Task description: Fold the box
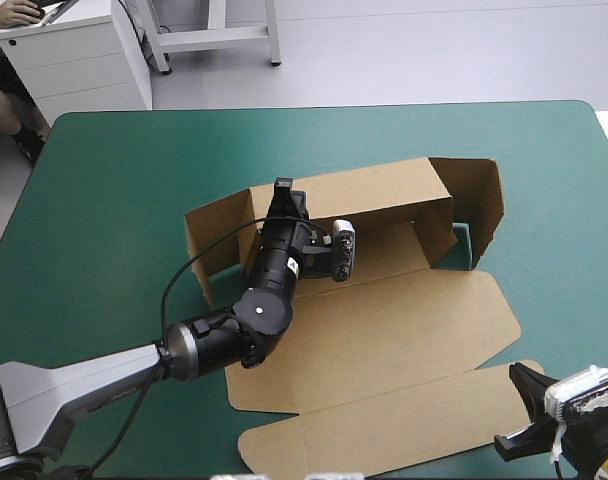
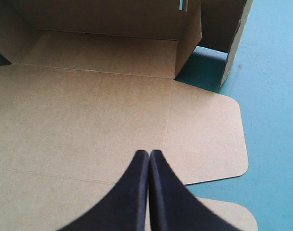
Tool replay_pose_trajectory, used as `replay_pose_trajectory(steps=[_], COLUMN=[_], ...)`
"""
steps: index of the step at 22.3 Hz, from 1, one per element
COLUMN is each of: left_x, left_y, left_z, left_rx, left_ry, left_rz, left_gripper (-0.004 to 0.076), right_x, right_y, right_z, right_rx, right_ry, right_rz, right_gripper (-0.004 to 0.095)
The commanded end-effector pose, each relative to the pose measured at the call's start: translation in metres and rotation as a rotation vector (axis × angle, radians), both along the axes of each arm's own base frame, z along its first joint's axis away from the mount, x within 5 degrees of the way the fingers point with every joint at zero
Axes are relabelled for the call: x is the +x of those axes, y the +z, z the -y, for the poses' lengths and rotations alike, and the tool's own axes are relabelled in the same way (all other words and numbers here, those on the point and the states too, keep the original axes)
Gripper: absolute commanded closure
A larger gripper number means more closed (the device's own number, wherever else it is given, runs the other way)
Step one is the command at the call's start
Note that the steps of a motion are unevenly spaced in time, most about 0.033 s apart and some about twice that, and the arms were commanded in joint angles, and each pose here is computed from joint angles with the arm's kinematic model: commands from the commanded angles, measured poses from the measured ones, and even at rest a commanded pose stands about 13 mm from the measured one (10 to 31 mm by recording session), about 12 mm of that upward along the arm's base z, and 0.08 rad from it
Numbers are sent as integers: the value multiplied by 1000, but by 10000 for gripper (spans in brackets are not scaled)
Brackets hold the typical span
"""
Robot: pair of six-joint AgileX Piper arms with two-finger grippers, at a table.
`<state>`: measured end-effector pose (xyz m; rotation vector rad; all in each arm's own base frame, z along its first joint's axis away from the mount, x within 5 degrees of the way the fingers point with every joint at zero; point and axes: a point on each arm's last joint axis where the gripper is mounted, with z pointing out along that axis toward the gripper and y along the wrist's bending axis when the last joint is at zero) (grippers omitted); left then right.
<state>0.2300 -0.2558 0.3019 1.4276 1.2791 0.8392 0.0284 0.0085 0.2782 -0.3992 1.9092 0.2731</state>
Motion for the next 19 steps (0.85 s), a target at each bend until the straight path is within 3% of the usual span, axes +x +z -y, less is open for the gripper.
replay_pose_trajectory(steps=[1, 9, 13, 15, 19], left_x=[-4, -5, -16, -29, -36], left_y=[30, 32, 53, 52, 32], left_z=[-4, -6, -14, -20, -32], left_rx=[-78, -179, -226, -200, -94], left_ry=[-5, 15, -56, -174, -199], left_rz=[94, 68, 79, 56, 78], left_gripper=[734, 734, 734, 734, 734], right_x=[2, 2, 2, 2, 2], right_y=[13, 13, 13, 13, 13], right_z=[-1, -1, -1, -1, -1], right_rx=[24, 25, 27, 27, 27], right_ry=[3, 1, 0, 0, 0], right_rz=[78, 77, 77, 77, 77], right_gripper=[928, 928, 927, 927, 927])
